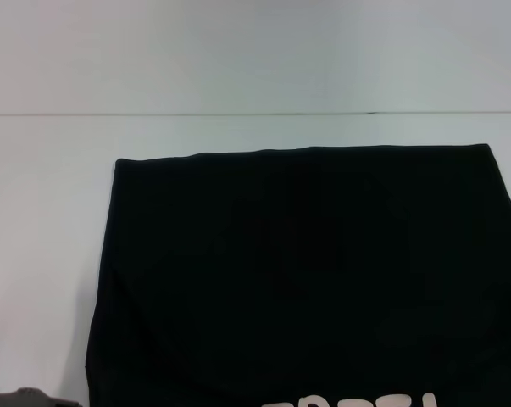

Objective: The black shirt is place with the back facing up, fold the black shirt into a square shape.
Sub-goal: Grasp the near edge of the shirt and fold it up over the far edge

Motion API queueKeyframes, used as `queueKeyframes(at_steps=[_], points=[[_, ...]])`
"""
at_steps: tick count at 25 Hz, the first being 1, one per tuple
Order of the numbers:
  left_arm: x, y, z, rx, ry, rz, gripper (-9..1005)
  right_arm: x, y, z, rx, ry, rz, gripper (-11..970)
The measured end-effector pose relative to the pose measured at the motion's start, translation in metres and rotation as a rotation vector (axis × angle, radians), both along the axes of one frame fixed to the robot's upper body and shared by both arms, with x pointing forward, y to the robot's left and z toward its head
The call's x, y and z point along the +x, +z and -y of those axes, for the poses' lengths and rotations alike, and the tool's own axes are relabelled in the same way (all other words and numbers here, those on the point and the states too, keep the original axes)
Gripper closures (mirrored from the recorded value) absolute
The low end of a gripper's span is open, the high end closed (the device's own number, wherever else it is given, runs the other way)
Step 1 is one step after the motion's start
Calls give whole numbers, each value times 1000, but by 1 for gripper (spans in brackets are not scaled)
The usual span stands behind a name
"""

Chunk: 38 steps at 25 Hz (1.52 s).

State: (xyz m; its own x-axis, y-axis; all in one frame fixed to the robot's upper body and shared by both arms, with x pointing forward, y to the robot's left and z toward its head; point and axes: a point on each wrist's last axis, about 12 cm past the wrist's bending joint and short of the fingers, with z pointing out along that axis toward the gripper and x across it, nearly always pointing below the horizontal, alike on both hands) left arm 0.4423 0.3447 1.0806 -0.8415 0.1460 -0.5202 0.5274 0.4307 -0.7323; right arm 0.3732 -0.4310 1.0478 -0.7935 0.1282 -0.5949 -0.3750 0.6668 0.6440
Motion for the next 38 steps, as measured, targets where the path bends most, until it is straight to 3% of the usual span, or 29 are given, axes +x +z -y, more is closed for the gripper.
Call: queueKeyframes(at_steps=[4, 7, 12, 16, 23, 31, 38], points=[[2, 1, -1, -2, 13, 14, 993, 3, 3, 2, 3, -22, 40, 938], [15, 9, -2, -7, 35, 60, 993, 18, 10, 2, 4, -39, 104, 938], [63, 30, 3, 8, 57, 170, 993, 65, 25, 2, -28, -72, 212, 938], [110, 48, 12, 65, 79, 248, 993, 109, 39, -3, -72, -81, 255, 938], [171, 59, 33, 172, 206, 336, 994, 173, 52, -16, -139, -174, 243, 938], [208, 51, 54, 316, 320, 389, 991, 224, 53, -39, -215, -252, 214, 939], [225, 49, 66, 407, 382, 445, 988, 261, 59, -59, -310, -293, 231, 939]])
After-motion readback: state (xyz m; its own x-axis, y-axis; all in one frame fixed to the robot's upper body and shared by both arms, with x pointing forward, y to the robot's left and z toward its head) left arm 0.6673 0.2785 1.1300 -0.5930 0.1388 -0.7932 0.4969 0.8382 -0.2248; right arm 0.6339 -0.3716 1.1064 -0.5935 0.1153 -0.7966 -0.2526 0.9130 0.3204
